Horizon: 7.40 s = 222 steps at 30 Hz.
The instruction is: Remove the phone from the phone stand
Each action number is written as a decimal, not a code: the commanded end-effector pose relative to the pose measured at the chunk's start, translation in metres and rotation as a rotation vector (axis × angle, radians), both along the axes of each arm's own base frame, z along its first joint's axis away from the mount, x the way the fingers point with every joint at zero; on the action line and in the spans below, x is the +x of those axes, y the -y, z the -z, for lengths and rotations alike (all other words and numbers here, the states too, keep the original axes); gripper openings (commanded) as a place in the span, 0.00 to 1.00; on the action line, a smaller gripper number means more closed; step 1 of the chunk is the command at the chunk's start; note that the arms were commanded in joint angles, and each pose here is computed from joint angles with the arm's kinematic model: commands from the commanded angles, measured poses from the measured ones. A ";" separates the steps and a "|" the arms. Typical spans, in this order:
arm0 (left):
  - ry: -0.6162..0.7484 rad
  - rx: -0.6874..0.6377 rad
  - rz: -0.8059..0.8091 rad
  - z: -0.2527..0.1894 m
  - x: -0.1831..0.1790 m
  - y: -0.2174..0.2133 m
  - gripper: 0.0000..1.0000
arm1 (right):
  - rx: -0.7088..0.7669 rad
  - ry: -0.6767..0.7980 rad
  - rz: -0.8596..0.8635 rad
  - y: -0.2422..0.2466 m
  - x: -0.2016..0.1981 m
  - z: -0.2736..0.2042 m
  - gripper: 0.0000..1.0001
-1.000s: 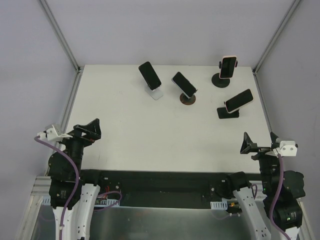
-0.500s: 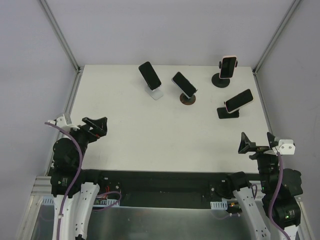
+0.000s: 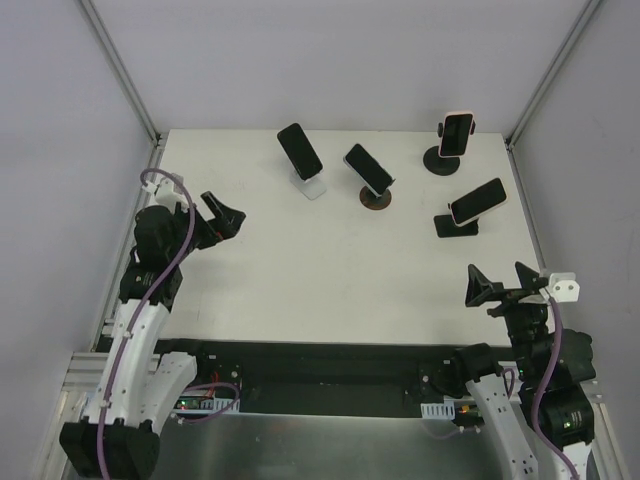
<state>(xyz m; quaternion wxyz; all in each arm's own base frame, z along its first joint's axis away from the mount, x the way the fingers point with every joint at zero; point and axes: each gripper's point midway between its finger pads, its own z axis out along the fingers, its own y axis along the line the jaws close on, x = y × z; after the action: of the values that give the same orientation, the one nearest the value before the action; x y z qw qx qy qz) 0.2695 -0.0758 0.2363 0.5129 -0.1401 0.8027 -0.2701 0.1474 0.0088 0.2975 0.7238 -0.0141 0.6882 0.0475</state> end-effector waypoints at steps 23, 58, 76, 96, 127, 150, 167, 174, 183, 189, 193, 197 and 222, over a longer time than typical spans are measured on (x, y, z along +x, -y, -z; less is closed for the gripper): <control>0.108 -0.191 0.382 0.032 0.270 0.090 0.86 | 0.025 0.032 -0.115 -0.019 -0.007 -0.047 0.96; 0.044 -0.265 0.484 0.057 0.281 0.128 0.00 | 0.137 -0.024 -0.045 -0.010 -0.008 -0.026 0.96; -0.108 -0.217 0.600 0.075 0.177 0.121 0.00 | 0.091 -0.041 -0.109 -0.023 0.000 -0.023 0.96; -0.016 -0.190 0.675 0.078 0.107 0.117 0.00 | 0.041 -0.076 -0.338 -0.072 0.028 -0.016 0.96; 0.129 -0.215 0.554 0.069 0.091 0.086 0.02 | 0.045 -0.145 -0.507 -0.107 0.043 0.002 0.96; 0.110 -0.234 0.460 0.087 0.083 0.072 0.13 | 0.030 -0.163 -0.559 -0.118 0.054 0.005 0.96; 0.144 -0.174 0.424 0.068 0.081 0.065 0.43 | 0.025 -0.168 -0.591 -0.124 0.055 0.005 0.96; 0.154 -0.169 0.345 0.059 0.095 0.055 0.54 | 0.025 -0.172 -0.598 -0.124 0.050 0.008 0.96; 0.196 -0.215 0.344 0.039 0.109 0.057 0.39 | 0.023 -0.180 -0.592 -0.121 0.043 0.011 0.96; 0.200 -0.227 0.364 0.033 0.108 0.060 0.13 | 0.020 -0.178 -0.589 -0.119 0.040 0.012 0.96; 0.216 -0.214 0.362 0.028 0.106 0.059 0.00 | 0.018 -0.174 -0.594 -0.120 0.039 0.011 0.96; 0.260 -0.191 0.363 0.008 0.105 0.058 0.00 | 0.016 -0.174 -0.591 -0.119 0.040 0.010 0.96; 0.275 -0.258 0.623 -0.098 0.033 0.126 0.00 | 0.177 -0.465 -0.832 -0.164 0.032 0.020 0.96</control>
<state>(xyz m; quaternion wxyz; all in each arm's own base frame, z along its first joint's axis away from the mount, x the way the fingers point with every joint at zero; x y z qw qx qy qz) 0.3347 -0.1703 0.2895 0.4825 0.0292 0.7203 -0.4974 0.1908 0.1537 0.2546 0.4922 -0.1926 0.7805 0.3337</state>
